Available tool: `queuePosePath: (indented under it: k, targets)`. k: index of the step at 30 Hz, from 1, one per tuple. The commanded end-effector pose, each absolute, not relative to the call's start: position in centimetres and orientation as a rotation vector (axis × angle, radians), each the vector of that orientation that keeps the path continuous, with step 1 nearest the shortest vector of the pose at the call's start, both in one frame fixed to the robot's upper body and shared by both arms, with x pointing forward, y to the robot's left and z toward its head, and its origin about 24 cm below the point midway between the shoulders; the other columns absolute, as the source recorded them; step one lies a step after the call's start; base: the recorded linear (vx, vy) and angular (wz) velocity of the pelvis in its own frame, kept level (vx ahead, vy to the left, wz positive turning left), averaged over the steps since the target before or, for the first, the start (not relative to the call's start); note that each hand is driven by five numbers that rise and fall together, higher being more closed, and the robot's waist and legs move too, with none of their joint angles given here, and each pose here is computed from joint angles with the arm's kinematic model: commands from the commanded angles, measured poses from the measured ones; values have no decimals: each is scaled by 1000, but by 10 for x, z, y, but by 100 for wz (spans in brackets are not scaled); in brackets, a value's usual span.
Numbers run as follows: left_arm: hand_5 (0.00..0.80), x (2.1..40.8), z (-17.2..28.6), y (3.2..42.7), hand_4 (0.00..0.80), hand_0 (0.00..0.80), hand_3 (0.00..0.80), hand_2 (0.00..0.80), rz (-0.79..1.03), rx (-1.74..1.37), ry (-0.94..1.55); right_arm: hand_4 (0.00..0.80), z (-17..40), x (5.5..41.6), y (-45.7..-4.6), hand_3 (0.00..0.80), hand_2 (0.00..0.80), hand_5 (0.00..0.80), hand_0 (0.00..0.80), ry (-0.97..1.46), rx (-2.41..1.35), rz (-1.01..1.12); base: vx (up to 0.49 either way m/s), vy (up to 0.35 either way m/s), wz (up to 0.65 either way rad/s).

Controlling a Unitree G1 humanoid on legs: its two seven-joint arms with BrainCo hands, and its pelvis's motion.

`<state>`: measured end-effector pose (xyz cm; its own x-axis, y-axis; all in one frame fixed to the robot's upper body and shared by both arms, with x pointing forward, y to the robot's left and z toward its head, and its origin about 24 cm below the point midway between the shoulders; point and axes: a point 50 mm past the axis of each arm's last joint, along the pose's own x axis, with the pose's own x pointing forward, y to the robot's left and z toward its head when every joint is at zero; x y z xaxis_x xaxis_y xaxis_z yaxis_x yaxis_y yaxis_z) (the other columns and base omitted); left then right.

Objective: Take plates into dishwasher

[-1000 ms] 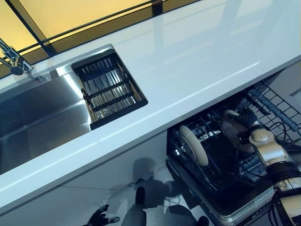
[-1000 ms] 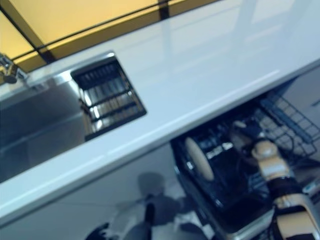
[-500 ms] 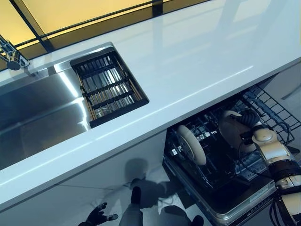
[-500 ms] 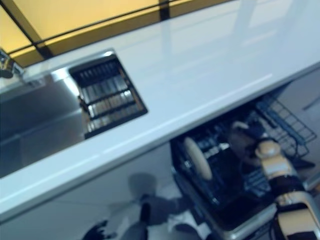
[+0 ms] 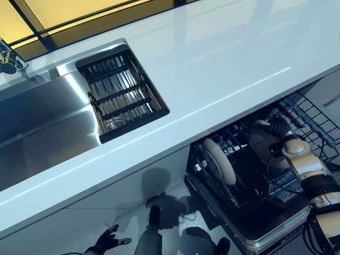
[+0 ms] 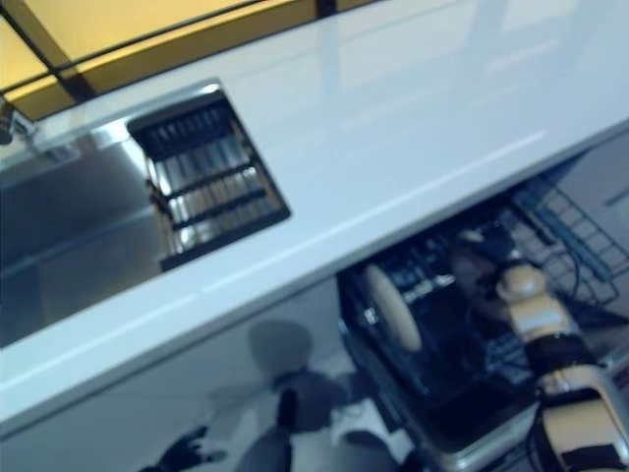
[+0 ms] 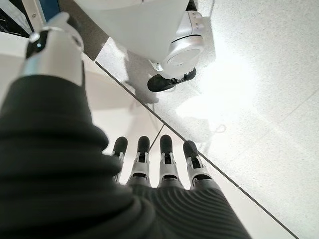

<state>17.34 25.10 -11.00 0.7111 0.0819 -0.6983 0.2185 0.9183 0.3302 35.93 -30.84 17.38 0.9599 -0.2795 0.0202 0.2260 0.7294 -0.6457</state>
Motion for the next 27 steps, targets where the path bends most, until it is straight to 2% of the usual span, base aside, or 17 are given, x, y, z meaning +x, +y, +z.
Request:
queuePosePath:
  k: [1,16,27]
  targets:
    - [0,167,-112,253,0,0,0,0,-63,404,792,800,206,354,-308,800,800,800,800,-71,-713,-273,0,0,0]
    - [0,139,-124,266,0,0,0,0,15,409,891,800,170,310,-294,800,800,800,800,-141,-519,-121,7,-6,-4]
    - [0,133,-127,267,0,0,0,0,23,413,914,800,168,296,-291,800,800,800,800,-161,-528,-110,-1,-17,-10]
